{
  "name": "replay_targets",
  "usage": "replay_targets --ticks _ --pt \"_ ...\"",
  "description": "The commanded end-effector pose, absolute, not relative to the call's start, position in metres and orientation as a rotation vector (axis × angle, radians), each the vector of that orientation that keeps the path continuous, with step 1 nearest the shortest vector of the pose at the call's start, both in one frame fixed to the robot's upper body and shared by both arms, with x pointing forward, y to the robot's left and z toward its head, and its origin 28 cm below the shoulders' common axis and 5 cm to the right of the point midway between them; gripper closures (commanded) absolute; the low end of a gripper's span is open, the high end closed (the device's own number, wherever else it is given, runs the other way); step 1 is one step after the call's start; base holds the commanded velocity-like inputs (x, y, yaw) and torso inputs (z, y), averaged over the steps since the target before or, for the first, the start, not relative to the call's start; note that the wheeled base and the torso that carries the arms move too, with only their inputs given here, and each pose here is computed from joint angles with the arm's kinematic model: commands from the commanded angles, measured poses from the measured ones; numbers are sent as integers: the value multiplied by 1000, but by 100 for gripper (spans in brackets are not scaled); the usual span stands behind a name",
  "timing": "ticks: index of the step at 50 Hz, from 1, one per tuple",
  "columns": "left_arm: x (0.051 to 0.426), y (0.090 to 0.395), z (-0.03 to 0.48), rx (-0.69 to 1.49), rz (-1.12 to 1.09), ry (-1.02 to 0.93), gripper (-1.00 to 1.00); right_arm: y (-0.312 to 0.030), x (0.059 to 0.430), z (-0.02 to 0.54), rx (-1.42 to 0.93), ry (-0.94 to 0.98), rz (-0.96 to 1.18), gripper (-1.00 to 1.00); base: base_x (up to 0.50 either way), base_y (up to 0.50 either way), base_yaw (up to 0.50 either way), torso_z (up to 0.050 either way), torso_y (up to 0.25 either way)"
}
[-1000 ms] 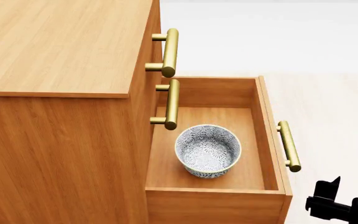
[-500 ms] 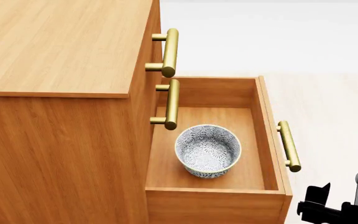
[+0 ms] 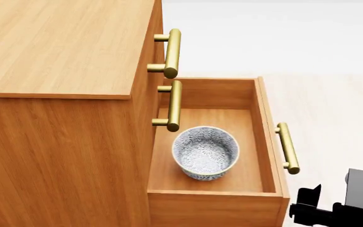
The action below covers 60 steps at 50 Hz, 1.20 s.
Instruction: Put the bowl in the bottom drawer of the cabinet and close it.
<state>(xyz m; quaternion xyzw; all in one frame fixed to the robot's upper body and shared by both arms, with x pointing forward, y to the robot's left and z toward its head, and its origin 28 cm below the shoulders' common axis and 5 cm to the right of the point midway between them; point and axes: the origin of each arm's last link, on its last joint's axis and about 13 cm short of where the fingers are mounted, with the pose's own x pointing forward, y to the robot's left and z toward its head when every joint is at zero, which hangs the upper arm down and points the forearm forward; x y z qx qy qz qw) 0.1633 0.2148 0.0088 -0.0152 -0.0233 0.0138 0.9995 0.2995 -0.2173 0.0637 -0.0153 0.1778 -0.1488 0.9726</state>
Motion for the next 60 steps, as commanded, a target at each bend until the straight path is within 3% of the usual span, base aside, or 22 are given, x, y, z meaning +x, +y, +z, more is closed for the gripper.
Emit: replay_targets --ticks 1,60 --pt "164 215 8 -32 28 -46 -100 -210 301 61 -29 370 -270 -100 0 0 0 0 0" --pt "164 215 8 -30 29 -48 -100 -176 311 63 -46 369 -128 -100 0 0 0 0 0"
